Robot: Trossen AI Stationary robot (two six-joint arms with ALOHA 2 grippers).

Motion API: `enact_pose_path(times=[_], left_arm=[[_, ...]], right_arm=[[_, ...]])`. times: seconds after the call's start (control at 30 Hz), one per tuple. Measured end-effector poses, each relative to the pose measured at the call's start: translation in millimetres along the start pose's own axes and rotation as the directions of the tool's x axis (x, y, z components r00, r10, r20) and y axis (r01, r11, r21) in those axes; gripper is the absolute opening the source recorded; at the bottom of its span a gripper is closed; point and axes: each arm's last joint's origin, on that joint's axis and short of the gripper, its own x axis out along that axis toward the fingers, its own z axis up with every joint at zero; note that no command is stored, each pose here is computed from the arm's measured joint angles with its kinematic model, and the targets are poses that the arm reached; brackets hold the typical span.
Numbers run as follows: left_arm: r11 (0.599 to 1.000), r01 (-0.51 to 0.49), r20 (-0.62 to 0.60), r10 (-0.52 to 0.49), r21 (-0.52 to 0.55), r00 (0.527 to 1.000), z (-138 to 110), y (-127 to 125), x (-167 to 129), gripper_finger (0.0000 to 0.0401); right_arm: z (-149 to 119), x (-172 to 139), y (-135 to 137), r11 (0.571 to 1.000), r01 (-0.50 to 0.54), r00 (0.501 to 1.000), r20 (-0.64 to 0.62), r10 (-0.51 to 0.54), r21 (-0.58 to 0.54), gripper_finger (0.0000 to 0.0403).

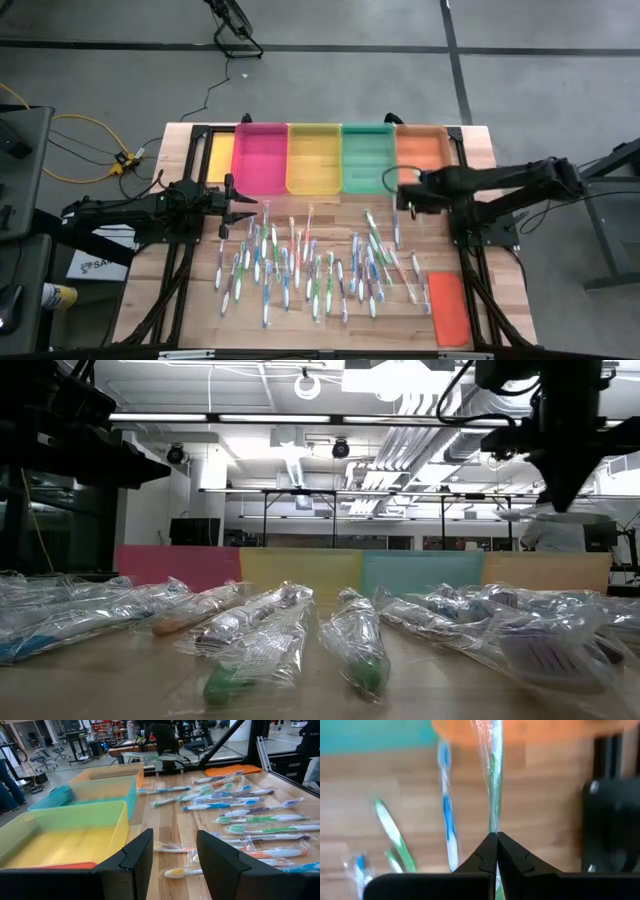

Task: Pick & Place Toothbrushes
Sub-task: Put the green toothbrush into the orange bin

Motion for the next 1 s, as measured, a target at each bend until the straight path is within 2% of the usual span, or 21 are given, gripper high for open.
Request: enact_pose_path(times=[0.3,0.47,0.7,1.0], left_arm=[[1.000,0.000,0.000,0.000,0.000,1.000,0,0,0,0.0147],[1.000,0.000,0.000,0.000,0.000,1.000,0,0,0,0.0147],[1.000,0.000,0.000,0.000,0.000,1.000,0,0,0,0.0147],[1.000,0.000,0.000,0.000,0.000,1.000,0,0,0,0.0147]], right_arm=[[77,10,-2,0.990,0.005,0.998,0.057,0.003,-0.139,0.0003],[113,21,-13,0.969,0.040,0.997,0.068,-0.024,-0.243,0.0003],[145,41,-28,0.963,0.123,0.992,0.019,-0.121,-0.239,0.0003],[168,77,-21,0.947,0.170,0.983,-0.026,-0.184,-0.273,0.0003]])
